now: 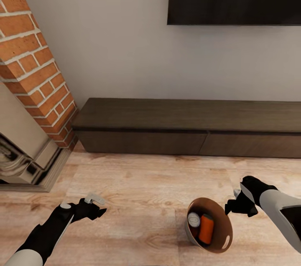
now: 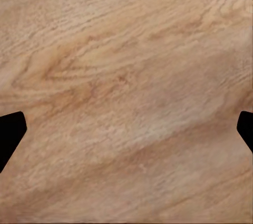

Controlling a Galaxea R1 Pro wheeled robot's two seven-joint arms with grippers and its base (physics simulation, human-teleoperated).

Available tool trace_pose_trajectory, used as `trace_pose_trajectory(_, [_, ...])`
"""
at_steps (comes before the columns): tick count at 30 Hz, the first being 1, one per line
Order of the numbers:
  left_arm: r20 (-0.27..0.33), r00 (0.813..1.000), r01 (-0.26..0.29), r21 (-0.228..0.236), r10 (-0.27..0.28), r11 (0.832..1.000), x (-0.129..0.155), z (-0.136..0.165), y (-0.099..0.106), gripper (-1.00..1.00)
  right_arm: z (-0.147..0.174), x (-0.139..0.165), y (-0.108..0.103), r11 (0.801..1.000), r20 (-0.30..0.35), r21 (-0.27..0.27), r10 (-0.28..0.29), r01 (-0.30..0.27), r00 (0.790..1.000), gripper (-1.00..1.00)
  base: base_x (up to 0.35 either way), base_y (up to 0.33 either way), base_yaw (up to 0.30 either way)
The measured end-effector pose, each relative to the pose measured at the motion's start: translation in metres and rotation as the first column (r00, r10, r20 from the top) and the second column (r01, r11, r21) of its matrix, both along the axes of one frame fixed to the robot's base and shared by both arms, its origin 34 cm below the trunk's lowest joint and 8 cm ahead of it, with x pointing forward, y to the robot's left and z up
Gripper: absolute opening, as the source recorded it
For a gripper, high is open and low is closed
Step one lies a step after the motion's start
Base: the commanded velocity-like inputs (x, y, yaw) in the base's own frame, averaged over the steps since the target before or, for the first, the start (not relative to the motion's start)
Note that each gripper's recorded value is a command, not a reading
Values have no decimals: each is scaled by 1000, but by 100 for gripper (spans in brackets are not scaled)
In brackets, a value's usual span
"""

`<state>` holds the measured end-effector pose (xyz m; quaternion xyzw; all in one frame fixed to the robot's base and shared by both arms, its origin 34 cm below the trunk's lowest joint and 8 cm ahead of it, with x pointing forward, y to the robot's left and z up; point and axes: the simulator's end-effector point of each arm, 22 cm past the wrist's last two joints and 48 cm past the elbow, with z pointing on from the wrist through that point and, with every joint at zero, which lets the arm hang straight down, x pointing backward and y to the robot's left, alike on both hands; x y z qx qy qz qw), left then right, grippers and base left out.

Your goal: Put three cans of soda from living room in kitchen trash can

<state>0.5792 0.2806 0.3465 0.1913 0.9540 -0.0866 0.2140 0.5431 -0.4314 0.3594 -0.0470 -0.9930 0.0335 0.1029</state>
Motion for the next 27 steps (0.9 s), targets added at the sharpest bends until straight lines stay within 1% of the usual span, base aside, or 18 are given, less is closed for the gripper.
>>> trace_pose_trajectory(3, [7, 1000, -23, 32, 22, 999, 1, 3, 9, 100, -5, -11, -5, 1000, 12, -21, 18, -18, 1000, 100, 0, 0, 0])
trace_pose_trajectory(4, [15, 999, -34, 53, 33, 998, -1, 0, 16, 100, -18, -27, -10, 998, 34, -39, 49, -48, 998, 100, 0, 0, 0])
trace_pose_trajectory(6, [11, 999, -49, 78, 49, 996, -8, -5, 24, 100, -22, -40, -12, 997, 38, -44, 61, -59, 997, 100, 0, 0, 0])
trace_pose_trajectory(7, [12, 998, -71, 117, 70, 991, -15, -11, 36, 100, -25, -51, -13, 997, 32, -46, 67, -66, 997, 100, 0, 0, 0])
trace_pose_trajectory(9, [20, 996, -91, 156, 89, 984, -22, -15, 47, 100, -26, -61, -13, 996, 28, -47, 74, -72, 997, 100, 0, 0, 0])
trace_pose_trajectory(10, [26, 995, -104, 181, 101, 978, -31, -21, 56, 100, -30, -70, -14, 995, 31, -51, 85, -83, 996, 100, 0, 0, 0])
trace_pose_trajectory(12, [28, 994, -114, 197, 110, 974, -41, -24, 63, 100, -31, -77, -16, 994, 41, -60, 99, -96, 994, 100, 0, 0, 0])
trace_pose_trajectory(14, [28, 991, -133, 205, 130, 970, -55, -28, 71, 100, -33, -89, -21, 990, 49, -82, 118, -114, 992, 100, 0, 0, 0])
trace_pose_trajectory(16, [32, 988, -154, 200, 150, 968, -61, -28, 74, 100, -33, -97, -24, 987, 47, -99, 128, -123, 991, 100, 0, 0, 0])
trace_pose_trajectory(17, [38, 986, -168, 194, 164, 966, -66, -28, 75, 100, -34, -106, -25, 985, 44, -112, 138, -133, 989, 100, 0, 0, 0])
trace_pose_trajectory(21, [43, 983, -185, 186, 180, 965, -86, -28, 80, 100, -35, -120, -22, 981, 56, -121, 161, -154, 985, 100, 0, 0, 0])
trace_pose_trajectory(22, [38, 982, -189, 183, 185, 965, -101, -31, 82, 100, -38, -127, -17, 979, 66, -118, 172, -164, 983, 100, 0, 0, 0])
trace_pose_trajectory(23, [35, 981, -192, 181, 189, 964, -109, -31, 83, 100, -38, -130, -14, 979, 71, -116, 178, -169, 981, 100, 0, 0, 0])
trace_pose_trajectory(24, [28, 978, -210, 175, 209, 962, -126, -33, 85, 100, -40, -138, -9, 978, 78, -111, 188, -178, 979, 100, 0, 0, 0])
trace_pose_trajectory(27, [11, 966, -258, 163, 259, 952, -154, -32, 87, 100, -40, -149, -5, 976, 91, -106, 200, -190, 976, 100, 0, 0, 0])
